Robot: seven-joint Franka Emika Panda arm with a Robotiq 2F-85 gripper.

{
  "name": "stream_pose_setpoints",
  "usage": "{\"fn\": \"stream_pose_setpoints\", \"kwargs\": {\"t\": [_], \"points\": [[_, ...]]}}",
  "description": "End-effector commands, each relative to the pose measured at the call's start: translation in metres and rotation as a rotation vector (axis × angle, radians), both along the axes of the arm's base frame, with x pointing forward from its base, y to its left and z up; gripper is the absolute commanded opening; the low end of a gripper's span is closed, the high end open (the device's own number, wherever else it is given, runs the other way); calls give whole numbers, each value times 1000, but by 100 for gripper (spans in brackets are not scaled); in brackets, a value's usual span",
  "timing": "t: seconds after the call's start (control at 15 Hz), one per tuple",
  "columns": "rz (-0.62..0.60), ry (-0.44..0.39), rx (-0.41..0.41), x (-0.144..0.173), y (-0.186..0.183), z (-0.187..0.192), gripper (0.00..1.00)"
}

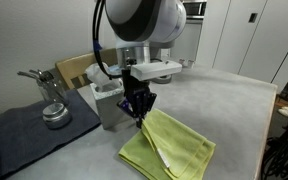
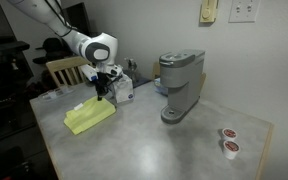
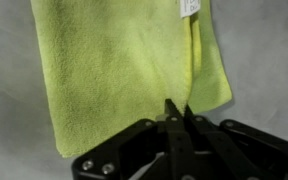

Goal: Unfold the towel once

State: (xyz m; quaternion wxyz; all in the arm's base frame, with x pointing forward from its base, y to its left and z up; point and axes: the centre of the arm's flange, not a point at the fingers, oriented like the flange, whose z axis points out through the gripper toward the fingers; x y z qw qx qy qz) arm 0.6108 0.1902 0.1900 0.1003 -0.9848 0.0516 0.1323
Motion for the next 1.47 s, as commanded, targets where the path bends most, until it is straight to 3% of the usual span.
{"fn": "stream_pose_setpoints", "kwargs": {"t": [0.0, 0.67, 1.4], "points": [[79, -6, 162, -19, -23, 3, 1], [134, -39, 434, -33, -61, -5, 1], [173, -81, 618, -63, -112, 17, 1]]}}
